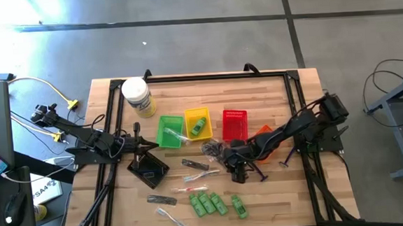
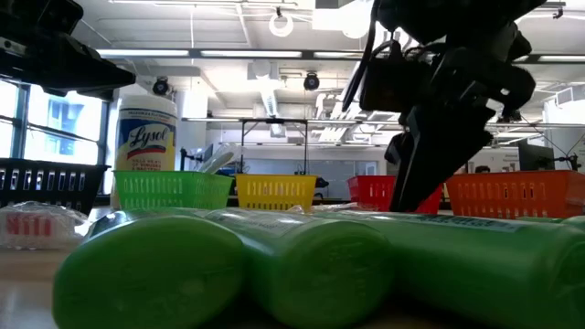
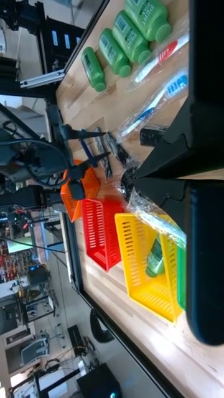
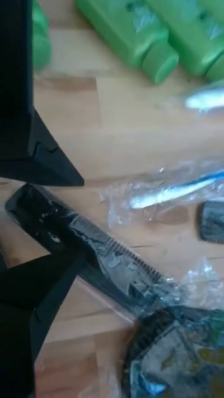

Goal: Pick & Place Travel size toiletries
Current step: Put the black comb into the red basket

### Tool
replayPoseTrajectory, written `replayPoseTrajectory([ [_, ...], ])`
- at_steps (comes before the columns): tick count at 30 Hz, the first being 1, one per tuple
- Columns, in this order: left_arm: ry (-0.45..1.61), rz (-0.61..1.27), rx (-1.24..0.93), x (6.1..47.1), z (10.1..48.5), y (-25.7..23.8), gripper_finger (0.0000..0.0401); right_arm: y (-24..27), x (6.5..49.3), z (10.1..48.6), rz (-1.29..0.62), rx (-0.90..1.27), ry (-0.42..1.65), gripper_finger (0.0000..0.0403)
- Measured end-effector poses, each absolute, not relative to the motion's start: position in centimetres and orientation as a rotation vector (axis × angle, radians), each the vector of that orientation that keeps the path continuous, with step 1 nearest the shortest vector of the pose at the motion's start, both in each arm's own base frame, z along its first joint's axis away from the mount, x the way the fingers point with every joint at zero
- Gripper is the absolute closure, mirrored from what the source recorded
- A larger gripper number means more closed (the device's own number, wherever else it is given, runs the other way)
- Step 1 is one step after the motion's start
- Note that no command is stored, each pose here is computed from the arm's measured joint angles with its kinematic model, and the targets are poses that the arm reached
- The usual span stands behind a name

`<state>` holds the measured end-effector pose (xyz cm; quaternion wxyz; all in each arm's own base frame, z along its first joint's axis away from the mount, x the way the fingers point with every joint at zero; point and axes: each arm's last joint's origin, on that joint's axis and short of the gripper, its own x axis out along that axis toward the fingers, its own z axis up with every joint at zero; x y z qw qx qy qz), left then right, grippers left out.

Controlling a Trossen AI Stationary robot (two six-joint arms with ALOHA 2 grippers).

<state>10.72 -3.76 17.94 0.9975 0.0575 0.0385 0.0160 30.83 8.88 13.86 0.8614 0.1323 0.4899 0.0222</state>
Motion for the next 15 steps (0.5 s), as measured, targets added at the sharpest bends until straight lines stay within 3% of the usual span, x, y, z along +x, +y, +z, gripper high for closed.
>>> replayPoseTrajectory([
  [15,0.077,0.031,0.113,10.7,17.9,-3.8,0.0401,9.9,32.9,13.7,-0.036,0.194,1.091,0.0238],
])
